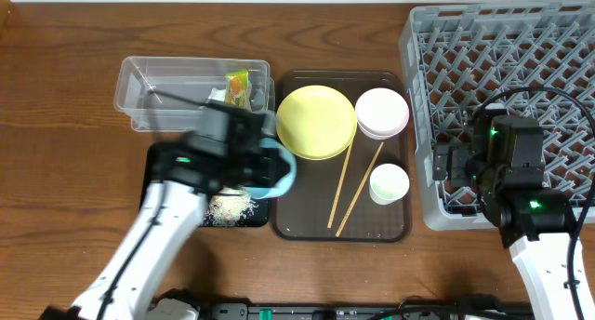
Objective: Sort waste into correct bins and load items into the dishwasher rack
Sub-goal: 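Set the empty blue bowl back on the brown tray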
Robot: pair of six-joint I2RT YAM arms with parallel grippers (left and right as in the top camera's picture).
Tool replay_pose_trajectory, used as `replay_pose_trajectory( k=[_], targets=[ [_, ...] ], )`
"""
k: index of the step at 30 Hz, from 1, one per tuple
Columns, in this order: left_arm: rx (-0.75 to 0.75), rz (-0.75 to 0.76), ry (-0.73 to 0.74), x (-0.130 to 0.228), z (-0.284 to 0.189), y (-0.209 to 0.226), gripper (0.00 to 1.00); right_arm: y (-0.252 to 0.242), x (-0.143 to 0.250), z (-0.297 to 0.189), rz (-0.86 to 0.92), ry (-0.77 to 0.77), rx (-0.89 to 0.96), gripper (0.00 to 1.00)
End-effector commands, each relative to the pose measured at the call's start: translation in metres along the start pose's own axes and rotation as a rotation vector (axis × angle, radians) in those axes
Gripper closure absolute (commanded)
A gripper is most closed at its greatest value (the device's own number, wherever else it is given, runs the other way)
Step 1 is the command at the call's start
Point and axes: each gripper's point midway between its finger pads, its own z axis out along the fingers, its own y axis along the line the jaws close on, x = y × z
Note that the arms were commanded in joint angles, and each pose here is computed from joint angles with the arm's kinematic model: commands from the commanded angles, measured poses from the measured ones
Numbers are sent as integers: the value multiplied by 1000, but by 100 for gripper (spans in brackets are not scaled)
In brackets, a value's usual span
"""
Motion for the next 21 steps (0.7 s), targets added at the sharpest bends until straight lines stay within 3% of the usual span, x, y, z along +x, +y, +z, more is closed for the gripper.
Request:
replay_pose_trajectory(
  k=[1,8,13,15,17,21],
  targets=[
    [-205,136,-21,-2,26,8,94,4,-8,-5,3,-24,-12,1],
    [-209,270,75,24,90,-14,93,4,-8,-5,3,-24,-12,1],
    [-230,277,106,32,102,-8,93,4,-8,-5,3,-24,-12,1],
    [-228,290,96,28,100,-10,83,4,-8,-5,4,-24,-12,1],
    [-223,292,79,21,93,-15,63,4,-8,-5,4,-24,-12,1],
    [-191,301,9,-7,71,-39,57,4,-8,-5,4,-24,-12,1]
  ],
)
